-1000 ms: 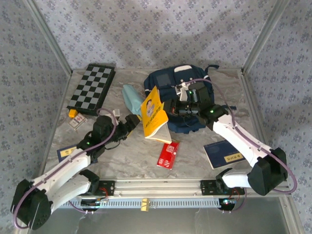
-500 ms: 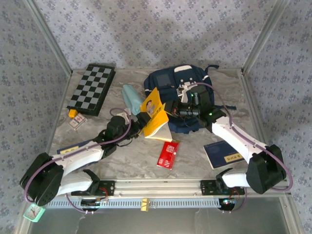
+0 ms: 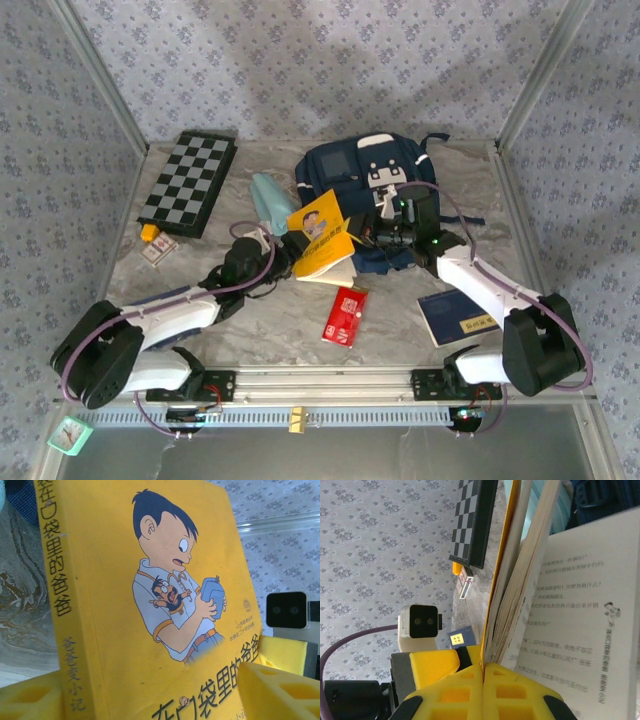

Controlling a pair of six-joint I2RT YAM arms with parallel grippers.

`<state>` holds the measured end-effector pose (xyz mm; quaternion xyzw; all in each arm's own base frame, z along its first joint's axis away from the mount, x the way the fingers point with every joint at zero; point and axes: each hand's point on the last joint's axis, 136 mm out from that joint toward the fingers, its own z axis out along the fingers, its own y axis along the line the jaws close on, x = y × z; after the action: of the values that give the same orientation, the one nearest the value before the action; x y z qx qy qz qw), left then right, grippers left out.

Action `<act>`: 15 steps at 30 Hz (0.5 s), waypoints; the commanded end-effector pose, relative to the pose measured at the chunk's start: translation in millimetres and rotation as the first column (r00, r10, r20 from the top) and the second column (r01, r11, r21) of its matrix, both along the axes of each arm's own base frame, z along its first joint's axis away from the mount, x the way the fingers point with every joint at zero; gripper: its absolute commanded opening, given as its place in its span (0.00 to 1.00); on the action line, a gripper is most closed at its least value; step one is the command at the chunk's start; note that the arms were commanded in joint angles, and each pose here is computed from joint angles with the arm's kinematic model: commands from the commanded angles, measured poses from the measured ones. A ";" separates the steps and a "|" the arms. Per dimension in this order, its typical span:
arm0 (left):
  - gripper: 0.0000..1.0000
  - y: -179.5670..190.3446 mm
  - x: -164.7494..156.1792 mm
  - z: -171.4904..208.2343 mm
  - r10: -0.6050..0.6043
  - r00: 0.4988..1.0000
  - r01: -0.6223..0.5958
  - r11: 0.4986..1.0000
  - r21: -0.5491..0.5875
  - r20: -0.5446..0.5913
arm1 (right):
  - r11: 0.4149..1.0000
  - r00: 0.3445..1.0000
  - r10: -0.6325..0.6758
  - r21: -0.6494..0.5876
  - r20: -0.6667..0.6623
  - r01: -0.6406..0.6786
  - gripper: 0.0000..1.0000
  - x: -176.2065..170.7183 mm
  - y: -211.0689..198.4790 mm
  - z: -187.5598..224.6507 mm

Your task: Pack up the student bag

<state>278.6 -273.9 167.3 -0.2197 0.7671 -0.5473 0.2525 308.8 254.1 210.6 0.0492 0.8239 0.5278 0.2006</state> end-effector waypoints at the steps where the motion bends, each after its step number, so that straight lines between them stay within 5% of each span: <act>1: 0.64 -17.2 5.3 58.4 -0.021 0.991 0.038 0.991 -0.131 0.131 | 1.000 0.999 0.030 0.007 0.012 -0.030 0.00 -3.3 1.1 -0.5; 15: 0.19 -19.2 4.1 62.9 -0.028 0.992 0.045 0.990 -0.132 0.126 | 0.998 0.999 0.024 -0.065 -0.033 -0.026 0.00 -12.5 -11.3 -21.5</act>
<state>280.4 -273.1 165.2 -0.2319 0.7657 -0.5457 0.2492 307.2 241.0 189.0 0.0619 0.8420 0.5009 0.1904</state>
